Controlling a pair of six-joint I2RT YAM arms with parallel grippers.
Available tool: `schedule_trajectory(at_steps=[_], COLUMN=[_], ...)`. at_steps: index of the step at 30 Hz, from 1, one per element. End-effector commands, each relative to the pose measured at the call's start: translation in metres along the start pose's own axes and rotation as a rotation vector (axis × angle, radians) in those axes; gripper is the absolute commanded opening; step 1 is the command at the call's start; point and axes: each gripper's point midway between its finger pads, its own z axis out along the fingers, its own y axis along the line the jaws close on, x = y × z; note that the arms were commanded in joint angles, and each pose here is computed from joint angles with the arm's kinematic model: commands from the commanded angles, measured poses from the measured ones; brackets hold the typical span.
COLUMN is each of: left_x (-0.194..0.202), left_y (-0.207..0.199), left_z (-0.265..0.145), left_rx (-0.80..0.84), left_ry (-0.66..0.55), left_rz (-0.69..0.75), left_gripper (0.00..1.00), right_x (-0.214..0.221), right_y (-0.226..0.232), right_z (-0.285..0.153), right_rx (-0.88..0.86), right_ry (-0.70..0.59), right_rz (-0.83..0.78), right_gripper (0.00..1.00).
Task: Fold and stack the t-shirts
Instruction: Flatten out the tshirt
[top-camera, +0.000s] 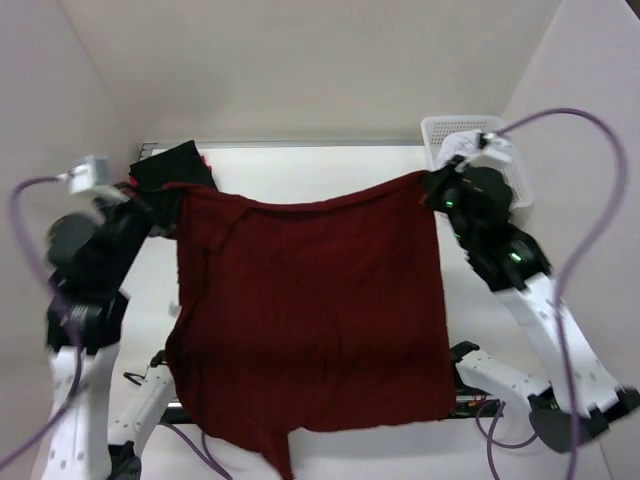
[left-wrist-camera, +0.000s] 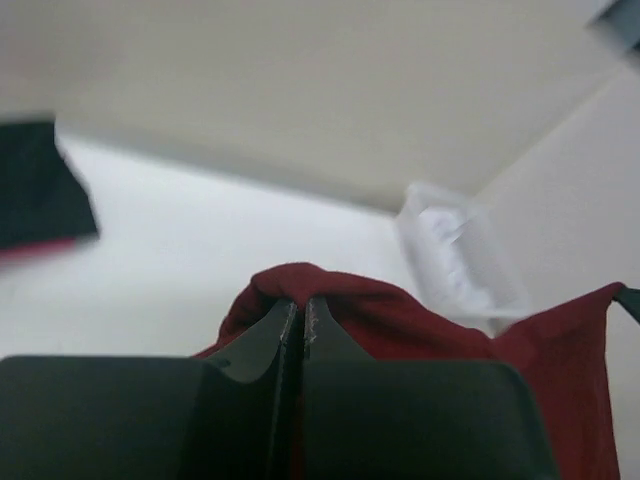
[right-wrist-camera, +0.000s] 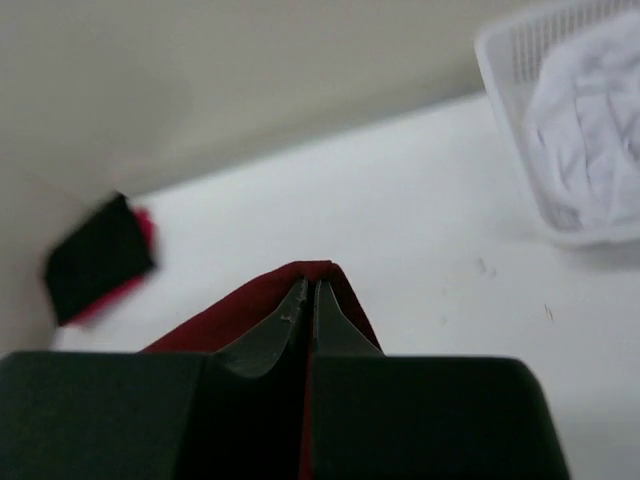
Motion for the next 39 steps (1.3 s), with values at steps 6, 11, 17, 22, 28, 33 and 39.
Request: schedule_trajectory(at_steps=[6, 11, 17, 22, 28, 33, 39], left_x=[0.083, 0.158, 0.202, 0.210, 0.217, 0.257, 0.266], left_y=[0.076, 0.134, 0.188, 0.222, 0.249, 0.269, 0.312], left_z=[0.108, 0.176, 0.229, 0.257, 0.245, 0.214, 0.203], left_rx=[-0.116, -0.234, -0.320, -0.365, -0.488, -0.573, -0.699], left_ry=[0.130, 0.350, 0.432, 0.453, 0.481, 0.574, 0.570], left_rz=[0.009, 0.013, -0.021, -0.012, 0.029, -0.003, -0.050], left_gripper=[0.03, 0.10, 0.13, 0.71, 0.93, 0.93, 0.91], right_x=[0.072, 0.119, 0.157, 0.174, 0.173, 0.183, 0.187], right_y=[-0.046, -0.052, -0.069, -0.087, -0.092, -0.097, -0.102], right_z=[0.115, 0.179, 0.245, 0.279, 0.307, 0.310, 0.304], right_rx=[0.143, 0.186, 0.247, 0.272, 0.274, 0.284, 0.281], right_ry=[0.040, 0.110, 0.176, 0.201, 0.200, 0.228, 0.249], right_rz=[0.125, 0.107, 0.051, 0.044, 0.020, -0.010, -0.016], right_gripper=[0.00, 0.00, 0.00, 0.00, 0.00, 0.00, 0.00])
